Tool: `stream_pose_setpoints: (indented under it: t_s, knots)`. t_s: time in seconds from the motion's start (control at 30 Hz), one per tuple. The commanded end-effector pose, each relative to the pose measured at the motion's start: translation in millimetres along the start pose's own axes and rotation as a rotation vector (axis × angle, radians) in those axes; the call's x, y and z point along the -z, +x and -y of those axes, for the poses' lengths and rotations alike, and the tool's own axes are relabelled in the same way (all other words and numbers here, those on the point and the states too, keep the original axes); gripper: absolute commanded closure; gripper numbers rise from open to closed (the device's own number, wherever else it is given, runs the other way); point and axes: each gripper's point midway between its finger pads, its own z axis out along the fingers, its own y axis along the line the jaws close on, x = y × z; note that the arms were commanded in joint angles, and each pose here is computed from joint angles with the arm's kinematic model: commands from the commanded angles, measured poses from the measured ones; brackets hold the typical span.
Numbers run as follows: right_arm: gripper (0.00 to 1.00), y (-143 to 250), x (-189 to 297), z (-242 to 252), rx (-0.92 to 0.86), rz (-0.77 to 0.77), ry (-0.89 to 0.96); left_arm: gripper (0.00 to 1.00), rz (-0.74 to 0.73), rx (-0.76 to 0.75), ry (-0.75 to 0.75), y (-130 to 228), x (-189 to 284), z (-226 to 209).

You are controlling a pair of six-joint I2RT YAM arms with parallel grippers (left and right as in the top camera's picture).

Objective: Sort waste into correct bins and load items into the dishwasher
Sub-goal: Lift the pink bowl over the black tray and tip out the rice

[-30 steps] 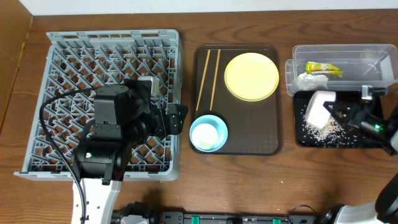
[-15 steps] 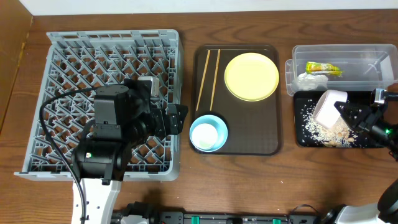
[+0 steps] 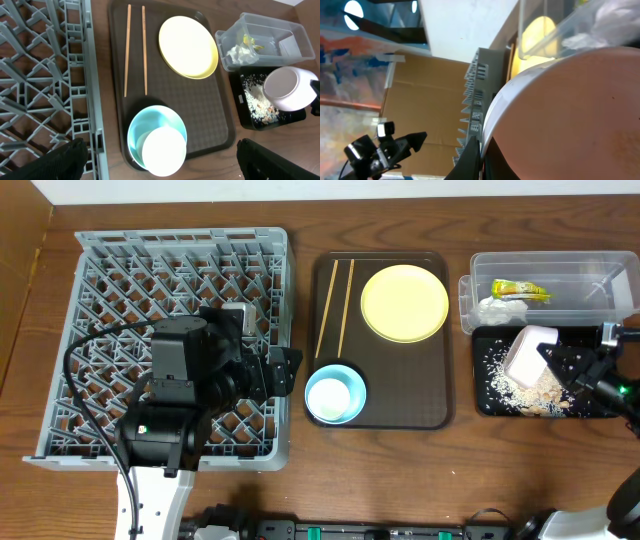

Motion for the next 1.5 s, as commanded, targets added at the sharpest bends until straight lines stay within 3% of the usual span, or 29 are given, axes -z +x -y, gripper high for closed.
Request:
stream_pose_setpoints:
  t_s: [0.0, 0.13, 0.27, 0.4, 0.73, 0.87, 1.0, 1.1, 1.17, 1.23, 1.33, 1.43, 1.47]
  knots:
    - [0.99, 7.3, -9.9, -29.5, 0.055, -0.044, -0.082, 0.04, 0.015, -0.003, 0.010, -5.1, 4.0, 4.3]
    - [0.99, 8.7, -16.5, -38.2, 0.175, -0.059, -0.038, 0.04, 0.015, -0.003, 0.010, -5.1, 4.0, 4.3]
    - [0.99, -6.8, -12.2, -0.8, 0.019, 0.011, 0.208, 0.04, 0.015, -0.003, 0.010, -5.1, 4.0, 4.3]
    - [0.99, -5.5, -18.4, -49.8, 0.144, -0.056, -0.054, 0.04, 0.015, -0.003, 0.010, -5.1, 4.0, 4.3]
    - [0.99, -16.6, -21.5, -11.1, -0.029, 0.022, 0.174, 0.04, 0.015, -0.003, 0.010, -5.1, 4.0, 4.3]
    - [0.99, -11.8, -27.9, -48.6, 0.101, -0.058, -0.018, 0.04, 0.015, -0.003, 0.010, -5.1, 4.0, 4.3]
    - [0.99, -24.5, -26.7, -9.5, -0.017, 0.043, 0.202, 0.04, 0.015, -0.003, 0.010, -5.1, 4.0, 4.3]
    - [0.99, -15.6, -34.1, -29.9, 0.052, -0.023, 0.092, 0.04, 0.015, -0.003, 0.010, -5.1, 4.0, 4.3]
    - [0.99, -16.8, -37.8, -23.0, 0.099, -0.016, 0.136, 0.04, 0.015, -0.003, 0.010, -5.1, 4.0, 4.3]
    - [0.99, -16.2, -35.6, -7.4, -0.066, 0.018, 0.216, 0.04, 0.015, -0.003, 0.010, -5.1, 4.0, 4.3]
    - [0.99, -3.9, -45.0, -45.8, 0.091, -0.091, 0.014, 0.04, 0.015, -0.003, 0.010, -5.1, 4.0, 4.3]
    - [0.99, -8.1, -50.4, -21.9, 0.015, -0.043, 0.154, 0.04, 0.015, -0.003, 0.010, -5.1, 4.0, 4.3]
    - [0.99, -4.4, -53.6, -28.2, 0.017, -0.065, 0.123, 0.04, 0.015, -0.003, 0.010, -5.1, 4.0, 4.3]
